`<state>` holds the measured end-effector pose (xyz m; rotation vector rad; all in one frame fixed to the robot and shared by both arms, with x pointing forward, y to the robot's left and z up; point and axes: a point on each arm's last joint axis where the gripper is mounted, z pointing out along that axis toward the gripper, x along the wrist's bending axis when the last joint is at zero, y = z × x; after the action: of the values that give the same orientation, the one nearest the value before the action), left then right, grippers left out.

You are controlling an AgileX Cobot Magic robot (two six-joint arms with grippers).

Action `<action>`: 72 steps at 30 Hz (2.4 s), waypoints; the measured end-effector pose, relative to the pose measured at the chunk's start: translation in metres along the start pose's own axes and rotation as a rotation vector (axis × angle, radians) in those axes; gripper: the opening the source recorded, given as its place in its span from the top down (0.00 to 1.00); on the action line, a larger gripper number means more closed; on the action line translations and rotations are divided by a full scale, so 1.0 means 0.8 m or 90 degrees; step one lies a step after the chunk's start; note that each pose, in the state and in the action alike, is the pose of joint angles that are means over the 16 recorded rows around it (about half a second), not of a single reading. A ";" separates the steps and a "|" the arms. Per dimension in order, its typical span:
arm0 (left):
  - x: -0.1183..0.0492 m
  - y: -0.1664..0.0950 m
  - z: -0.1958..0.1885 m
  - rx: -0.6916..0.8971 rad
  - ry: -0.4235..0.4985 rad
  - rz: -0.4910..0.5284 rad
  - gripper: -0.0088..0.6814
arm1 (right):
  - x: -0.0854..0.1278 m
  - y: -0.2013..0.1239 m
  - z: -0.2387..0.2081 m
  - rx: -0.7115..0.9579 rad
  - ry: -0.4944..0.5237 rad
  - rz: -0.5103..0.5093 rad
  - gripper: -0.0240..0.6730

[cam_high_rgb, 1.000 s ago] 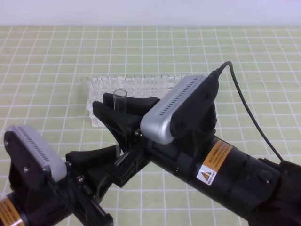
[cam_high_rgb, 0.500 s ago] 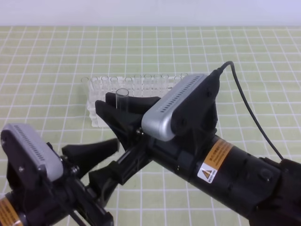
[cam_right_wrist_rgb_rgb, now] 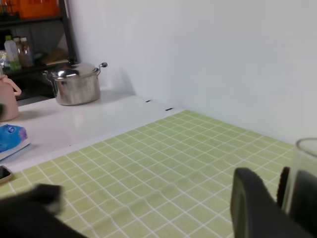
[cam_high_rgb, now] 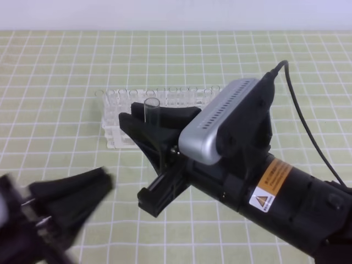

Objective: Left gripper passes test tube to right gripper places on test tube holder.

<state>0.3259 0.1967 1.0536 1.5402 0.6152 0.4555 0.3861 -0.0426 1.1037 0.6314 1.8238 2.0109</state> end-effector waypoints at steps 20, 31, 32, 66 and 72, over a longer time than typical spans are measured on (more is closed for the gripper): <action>0.007 -0.085 -0.081 -0.057 0.013 -0.069 0.99 | -0.009 0.003 -0.006 0.024 -0.019 -0.016 0.84; 0.011 -0.106 -0.080 0.022 0.038 -0.079 0.99 | -0.075 0.009 -0.007 -0.004 -0.149 -0.040 0.84; 0.012 -0.106 -0.080 0.026 0.039 -0.080 0.99 | -0.082 0.009 -0.007 -0.008 -0.163 -0.044 0.84; 0.012 -0.110 -0.080 0.038 0.042 -0.080 0.99 | -0.195 -0.034 0.013 -0.057 -0.294 -0.081 0.84; 0.012 -0.111 -0.080 0.039 0.042 -0.080 0.99 | -0.217 -0.054 0.035 -0.035 -0.303 -0.084 0.84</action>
<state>0.2842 0.2525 0.9692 1.5393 0.7790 0.3961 0.5453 -0.1076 1.0469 0.8624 1.4791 1.6431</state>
